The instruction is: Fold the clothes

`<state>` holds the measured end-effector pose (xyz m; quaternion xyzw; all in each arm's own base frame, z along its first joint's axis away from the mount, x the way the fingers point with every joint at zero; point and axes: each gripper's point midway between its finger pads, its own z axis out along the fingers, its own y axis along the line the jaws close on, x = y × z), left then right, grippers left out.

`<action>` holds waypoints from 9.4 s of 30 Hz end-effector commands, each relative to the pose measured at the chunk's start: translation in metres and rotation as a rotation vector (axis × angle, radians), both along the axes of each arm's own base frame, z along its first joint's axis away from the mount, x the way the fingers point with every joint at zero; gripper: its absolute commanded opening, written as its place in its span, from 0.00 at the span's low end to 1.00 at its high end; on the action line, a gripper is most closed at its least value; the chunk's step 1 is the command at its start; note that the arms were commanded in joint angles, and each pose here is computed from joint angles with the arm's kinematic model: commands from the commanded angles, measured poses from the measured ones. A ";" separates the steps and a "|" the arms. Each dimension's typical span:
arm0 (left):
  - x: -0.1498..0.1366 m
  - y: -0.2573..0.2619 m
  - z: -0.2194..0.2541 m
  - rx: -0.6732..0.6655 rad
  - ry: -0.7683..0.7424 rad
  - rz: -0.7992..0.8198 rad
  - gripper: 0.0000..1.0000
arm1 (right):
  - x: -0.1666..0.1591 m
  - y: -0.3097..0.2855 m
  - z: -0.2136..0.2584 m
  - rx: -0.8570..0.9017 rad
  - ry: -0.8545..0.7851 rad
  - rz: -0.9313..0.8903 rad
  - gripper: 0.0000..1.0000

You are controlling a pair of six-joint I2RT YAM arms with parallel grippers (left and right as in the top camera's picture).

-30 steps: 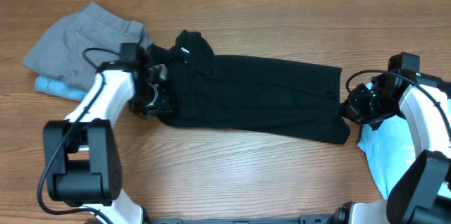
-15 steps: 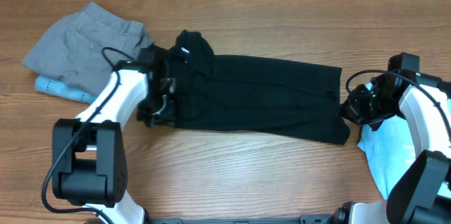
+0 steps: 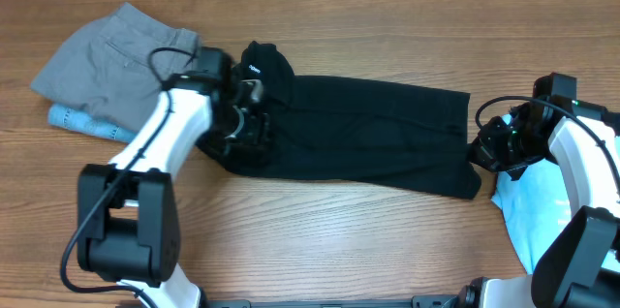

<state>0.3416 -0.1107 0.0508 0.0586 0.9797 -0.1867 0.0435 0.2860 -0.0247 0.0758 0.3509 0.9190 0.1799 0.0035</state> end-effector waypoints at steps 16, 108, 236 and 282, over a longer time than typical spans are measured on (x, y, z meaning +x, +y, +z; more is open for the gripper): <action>-0.003 -0.032 -0.040 0.057 -0.025 -0.111 0.34 | 0.007 -0.004 0.010 -0.018 -0.033 -0.008 0.05; 0.072 0.025 -0.020 0.272 -0.160 -0.014 0.45 | 0.010 -0.025 -0.010 -0.131 -0.026 -0.093 0.10; 0.023 0.137 0.016 0.473 0.194 0.153 0.40 | -0.055 -0.032 -0.026 -0.144 0.219 -0.105 0.29; 0.104 0.014 0.066 0.121 -0.165 -0.020 0.72 | 0.064 -0.005 -0.071 -0.117 -0.021 -0.092 0.24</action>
